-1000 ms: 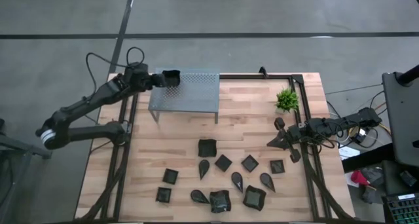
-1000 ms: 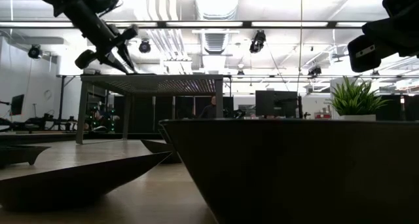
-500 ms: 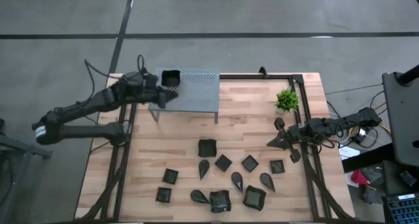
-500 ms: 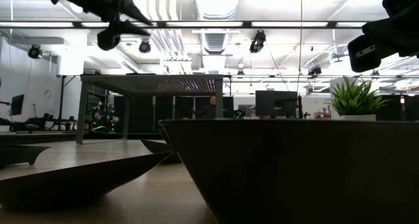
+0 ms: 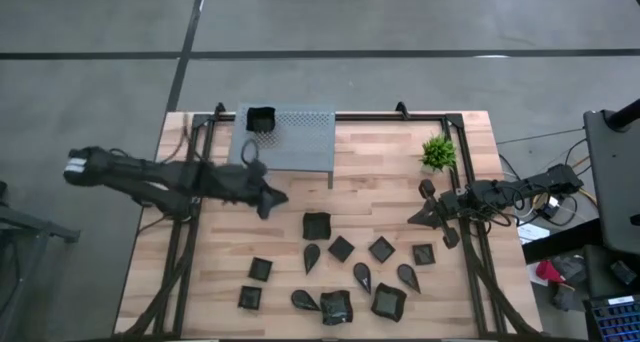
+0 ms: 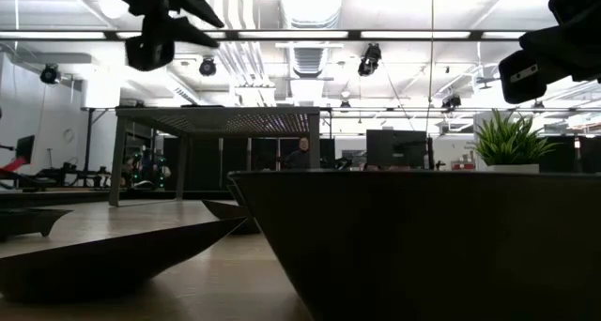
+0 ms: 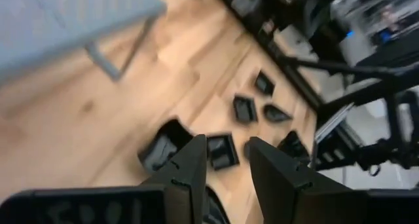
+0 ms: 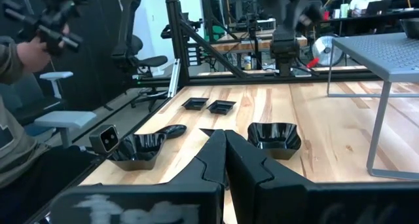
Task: Pick & Place Mini shaped plates
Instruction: Stack the black distorted square plate on top of the black distorted square plate on the shelf
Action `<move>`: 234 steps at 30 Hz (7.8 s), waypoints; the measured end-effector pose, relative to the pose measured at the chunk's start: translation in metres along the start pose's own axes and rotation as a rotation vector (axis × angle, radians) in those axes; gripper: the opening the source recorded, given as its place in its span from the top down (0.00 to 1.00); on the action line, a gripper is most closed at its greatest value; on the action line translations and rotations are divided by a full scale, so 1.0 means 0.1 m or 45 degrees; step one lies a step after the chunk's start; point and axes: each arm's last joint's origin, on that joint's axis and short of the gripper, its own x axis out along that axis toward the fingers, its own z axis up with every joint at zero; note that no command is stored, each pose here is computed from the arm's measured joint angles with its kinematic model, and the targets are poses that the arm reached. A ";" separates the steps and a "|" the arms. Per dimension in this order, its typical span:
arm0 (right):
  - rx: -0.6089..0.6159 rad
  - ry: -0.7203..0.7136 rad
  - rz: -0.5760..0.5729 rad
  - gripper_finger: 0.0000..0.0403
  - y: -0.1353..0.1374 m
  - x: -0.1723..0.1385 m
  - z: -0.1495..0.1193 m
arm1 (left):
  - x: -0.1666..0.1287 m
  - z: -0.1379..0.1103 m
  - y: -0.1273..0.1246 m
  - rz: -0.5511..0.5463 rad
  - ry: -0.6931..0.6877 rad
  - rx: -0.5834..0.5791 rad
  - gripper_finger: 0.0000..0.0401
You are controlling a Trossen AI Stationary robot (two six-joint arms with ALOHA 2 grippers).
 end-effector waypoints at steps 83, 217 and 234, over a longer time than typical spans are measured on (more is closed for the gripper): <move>0.000 0.001 0.000 0.98 0.00 0.00 0.00 | 1.09 -0.54 0.13 0.324 0.035 0.199 1.00; 0.000 0.000 0.000 0.98 0.00 0.00 0.00 | -0.20 0.61 -0.15 -0.365 -0.293 0.480 0.72; 0.000 0.000 0.000 0.98 0.00 0.00 0.00 | 0.61 -0.23 -0.54 -0.553 0.064 0.611 0.72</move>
